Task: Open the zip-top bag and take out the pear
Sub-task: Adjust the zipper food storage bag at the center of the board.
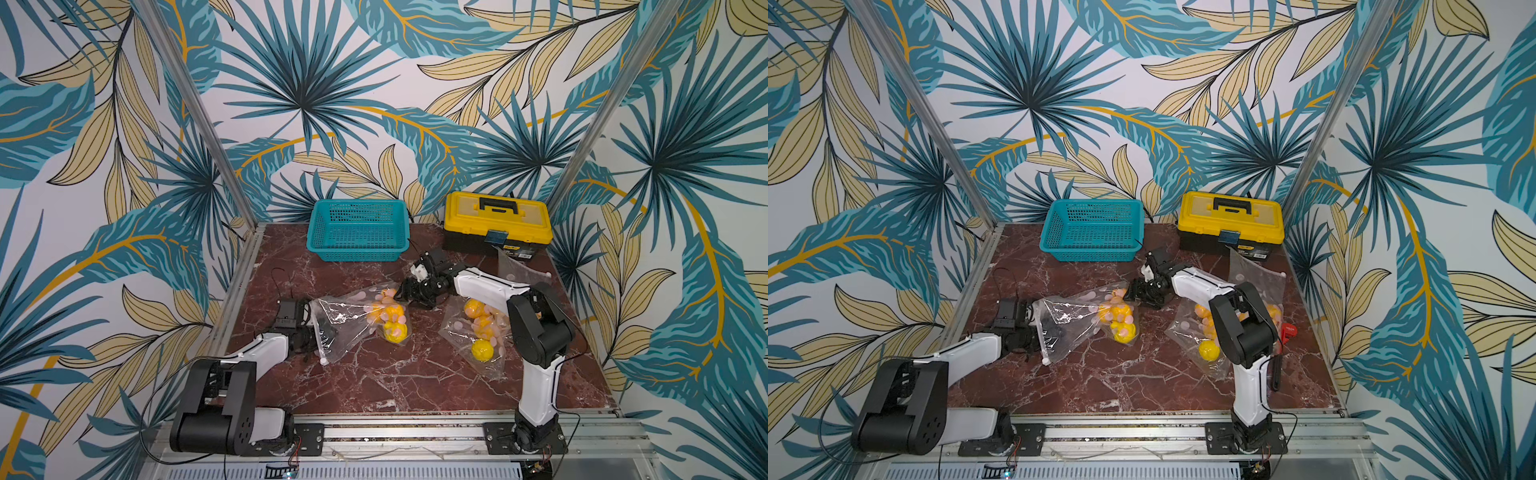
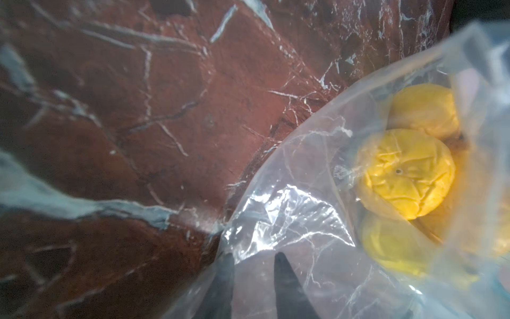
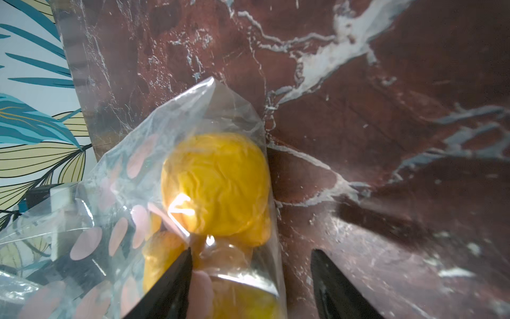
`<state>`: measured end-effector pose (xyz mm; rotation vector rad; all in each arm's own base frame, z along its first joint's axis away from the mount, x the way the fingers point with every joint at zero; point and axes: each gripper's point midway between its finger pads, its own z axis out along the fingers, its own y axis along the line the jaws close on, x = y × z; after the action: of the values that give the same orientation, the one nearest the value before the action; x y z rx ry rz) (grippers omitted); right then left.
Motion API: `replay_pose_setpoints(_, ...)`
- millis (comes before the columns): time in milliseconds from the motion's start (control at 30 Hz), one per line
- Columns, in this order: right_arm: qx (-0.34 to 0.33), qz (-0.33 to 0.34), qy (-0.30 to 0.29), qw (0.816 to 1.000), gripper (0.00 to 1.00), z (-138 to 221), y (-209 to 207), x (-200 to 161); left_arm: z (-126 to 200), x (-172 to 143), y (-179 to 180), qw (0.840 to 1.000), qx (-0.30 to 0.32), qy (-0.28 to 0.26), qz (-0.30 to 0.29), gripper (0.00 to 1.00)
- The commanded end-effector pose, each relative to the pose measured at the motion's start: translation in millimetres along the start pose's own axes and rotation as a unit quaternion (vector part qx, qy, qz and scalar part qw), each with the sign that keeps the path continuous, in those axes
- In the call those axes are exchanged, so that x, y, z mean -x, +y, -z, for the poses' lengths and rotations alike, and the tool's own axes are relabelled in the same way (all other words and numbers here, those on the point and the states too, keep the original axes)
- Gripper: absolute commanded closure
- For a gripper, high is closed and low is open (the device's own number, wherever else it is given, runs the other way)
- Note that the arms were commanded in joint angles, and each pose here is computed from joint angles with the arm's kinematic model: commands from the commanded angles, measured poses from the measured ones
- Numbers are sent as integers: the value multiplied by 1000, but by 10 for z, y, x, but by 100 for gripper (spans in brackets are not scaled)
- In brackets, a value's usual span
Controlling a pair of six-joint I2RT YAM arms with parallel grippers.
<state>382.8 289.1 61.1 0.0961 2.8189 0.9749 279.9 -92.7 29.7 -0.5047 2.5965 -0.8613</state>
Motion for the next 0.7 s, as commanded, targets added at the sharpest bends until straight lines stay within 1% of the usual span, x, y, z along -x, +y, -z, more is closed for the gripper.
replay_pose_setpoints(0, 36, -10, 24, 999, 42, -175, 68, -129, 9, 120, -85, 1000, -14, -8, -3, 73)
replay_pose_setpoints(67, 51, -16, 23, 998, 54, -194, 106, -141, 6, 124, -90, 1000, -15, -7, -4, 73)
replay_pose_setpoints(133, 69, -15, 14, 997, 70, -174, 179, -115, 3, 130, -99, 1000, -16, -7, -4, 73)
replay_pose_setpoints(200, 67, -12, 3, 998, 86, -81, 214, -98, 0, 132, -109, 1000, -18, -5, -4, 73)
replay_pose_setpoints(267, 51, -9, -5, 999, 97, 54, 212, -110, 9, 146, -151, 1000, -26, -4, -9, 74)
replay_pose_setpoints(300, 43, -6, -9, 999, 100, 124, 209, -112, 13, 155, -174, 999, -30, -4, -11, 74)
replay_pose_setpoints(500, -31, 31, -45, 998, 100, 736, 238, -138, -10, 189, -327, 998, -49, 6, -25, 77)
replay_pose_setpoints(567, -67, 41, -52, 996, 100, 966, 208, -170, -44, 191, -376, 998, -52, 10, -29, 77)
replay_pose_setpoints(667, -103, 55, -59, 991, 100, 1240, 188, -222, -115, 183, -467, 997, -61, 14, -35, 77)
